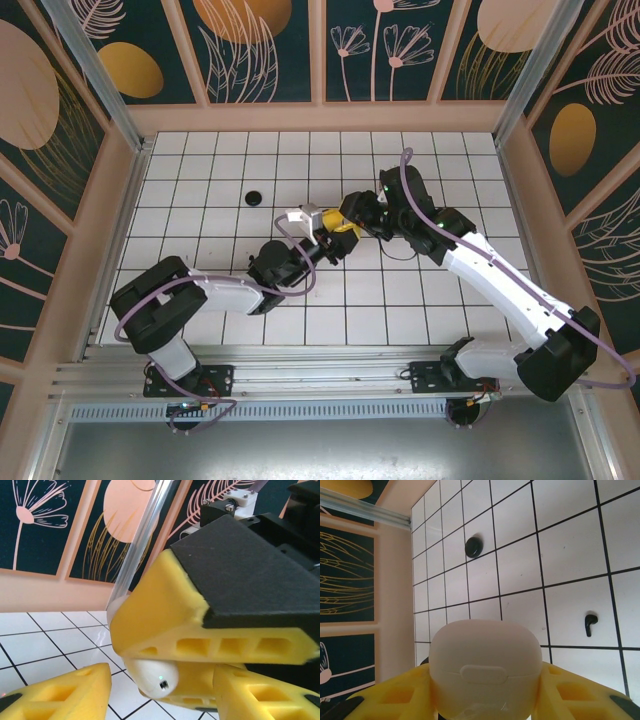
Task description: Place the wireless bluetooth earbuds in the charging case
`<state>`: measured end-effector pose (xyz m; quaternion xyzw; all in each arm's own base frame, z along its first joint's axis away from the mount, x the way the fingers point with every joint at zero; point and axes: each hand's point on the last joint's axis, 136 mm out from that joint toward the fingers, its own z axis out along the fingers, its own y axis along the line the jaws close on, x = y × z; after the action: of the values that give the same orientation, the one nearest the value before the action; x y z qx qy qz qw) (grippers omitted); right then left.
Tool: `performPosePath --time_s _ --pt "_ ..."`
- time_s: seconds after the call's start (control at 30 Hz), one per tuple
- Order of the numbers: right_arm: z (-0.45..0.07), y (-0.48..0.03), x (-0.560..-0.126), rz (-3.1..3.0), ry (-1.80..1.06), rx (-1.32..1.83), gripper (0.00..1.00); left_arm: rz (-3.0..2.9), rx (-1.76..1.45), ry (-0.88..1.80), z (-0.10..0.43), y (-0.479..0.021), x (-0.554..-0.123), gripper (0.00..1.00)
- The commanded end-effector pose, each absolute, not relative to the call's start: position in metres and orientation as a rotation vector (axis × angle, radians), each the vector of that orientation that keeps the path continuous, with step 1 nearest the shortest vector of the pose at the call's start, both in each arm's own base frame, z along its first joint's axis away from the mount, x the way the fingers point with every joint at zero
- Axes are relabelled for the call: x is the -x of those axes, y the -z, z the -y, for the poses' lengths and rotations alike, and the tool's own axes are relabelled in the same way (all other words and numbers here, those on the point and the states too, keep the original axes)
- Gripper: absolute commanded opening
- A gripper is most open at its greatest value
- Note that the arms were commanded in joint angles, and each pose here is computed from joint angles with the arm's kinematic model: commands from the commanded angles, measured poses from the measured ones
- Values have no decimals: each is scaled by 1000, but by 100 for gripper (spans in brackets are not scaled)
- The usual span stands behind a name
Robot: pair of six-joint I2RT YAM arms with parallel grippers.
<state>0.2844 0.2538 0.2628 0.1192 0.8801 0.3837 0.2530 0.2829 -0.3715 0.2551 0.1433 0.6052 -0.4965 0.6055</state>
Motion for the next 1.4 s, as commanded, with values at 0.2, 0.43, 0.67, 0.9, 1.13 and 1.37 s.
performPosePath --time_s 0.2,0.43,0.67,0.9,1.13,1.37 --pt "-262 -278 -276 -2365 -1129 -296 34 -1342 -302 1208 373 -271 -291 45" --pt "-262 -278 -276 -2362 -1136 -294 36 -1324 -271 1249 367 -279 -295 28" --pt "-260 -294 -279 -2301 -1129 -235 56 -1328 -226 1308 355 -278 -298 20" --pt "-232 -357 -283 -2032 -1129 -140 61 -1314 -211 1430 331 -298 -293 16" --pt "-231 -399 -269 -1767 -1381 62 61 -1259 -312 1569 323 -336 -267 16" --pt "-253 -406 -255 -1675 -1551 246 59 -1194 -366 1674 320 -368 -247 15"
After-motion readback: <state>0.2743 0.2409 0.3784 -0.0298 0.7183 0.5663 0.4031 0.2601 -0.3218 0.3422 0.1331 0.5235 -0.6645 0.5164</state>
